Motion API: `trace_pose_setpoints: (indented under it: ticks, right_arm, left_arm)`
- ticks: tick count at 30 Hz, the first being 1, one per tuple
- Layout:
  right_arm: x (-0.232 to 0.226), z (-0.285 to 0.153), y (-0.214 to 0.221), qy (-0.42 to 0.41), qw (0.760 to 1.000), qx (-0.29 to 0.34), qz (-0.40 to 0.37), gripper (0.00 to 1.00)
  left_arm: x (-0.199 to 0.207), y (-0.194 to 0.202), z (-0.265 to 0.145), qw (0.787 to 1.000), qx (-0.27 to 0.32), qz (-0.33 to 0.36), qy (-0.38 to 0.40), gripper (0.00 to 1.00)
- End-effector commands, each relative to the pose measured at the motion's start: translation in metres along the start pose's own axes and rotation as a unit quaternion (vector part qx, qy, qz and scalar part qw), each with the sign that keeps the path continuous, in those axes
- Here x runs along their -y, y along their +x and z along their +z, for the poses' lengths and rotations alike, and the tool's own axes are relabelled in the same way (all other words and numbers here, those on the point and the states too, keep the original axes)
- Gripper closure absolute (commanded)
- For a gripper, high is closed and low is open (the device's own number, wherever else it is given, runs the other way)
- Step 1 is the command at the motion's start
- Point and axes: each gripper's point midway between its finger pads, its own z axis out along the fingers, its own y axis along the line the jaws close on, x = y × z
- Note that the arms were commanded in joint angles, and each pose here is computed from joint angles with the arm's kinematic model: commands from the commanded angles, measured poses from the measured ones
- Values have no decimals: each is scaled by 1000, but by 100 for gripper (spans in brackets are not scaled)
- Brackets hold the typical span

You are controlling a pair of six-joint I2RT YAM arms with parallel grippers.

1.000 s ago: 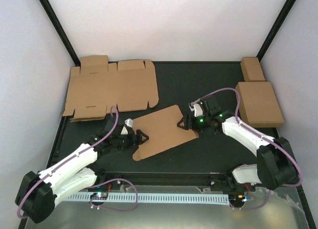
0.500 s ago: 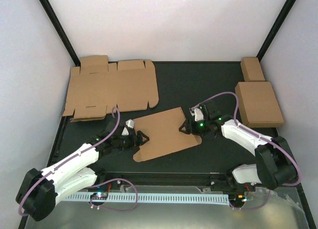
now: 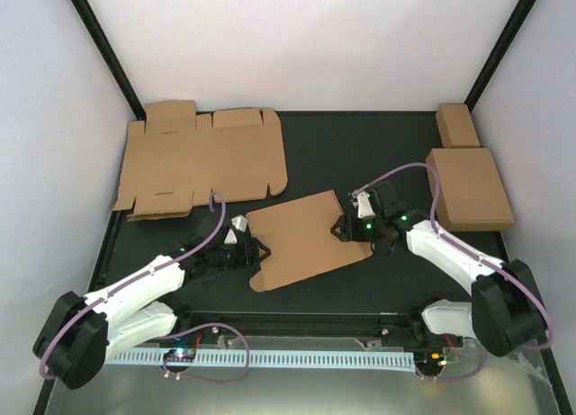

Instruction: Fold the paper box

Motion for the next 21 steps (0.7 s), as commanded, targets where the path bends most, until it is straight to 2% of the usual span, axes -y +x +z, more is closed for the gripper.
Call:
trace_pose_setpoints:
  ticks: [1, 4, 11, 21]
  right_arm:
    - [8, -22, -11, 45, 998, 42, -27, 33]
    - [10, -33, -15, 61, 996, 61, -36, 27]
    - [20, -37, -18, 89, 992, 82, -30, 26]
    - [51, 2, 9, 82, 995, 46, 26, 39]
  left_arm:
    - [5, -15, 5, 999, 22, 30, 2, 32]
    - [6, -19, 12, 999, 20, 43, 2, 35]
    - [10, -32, 20, 997, 26, 76, -8, 41]
    - [9, -37, 35, 995, 23, 101, -7, 50]
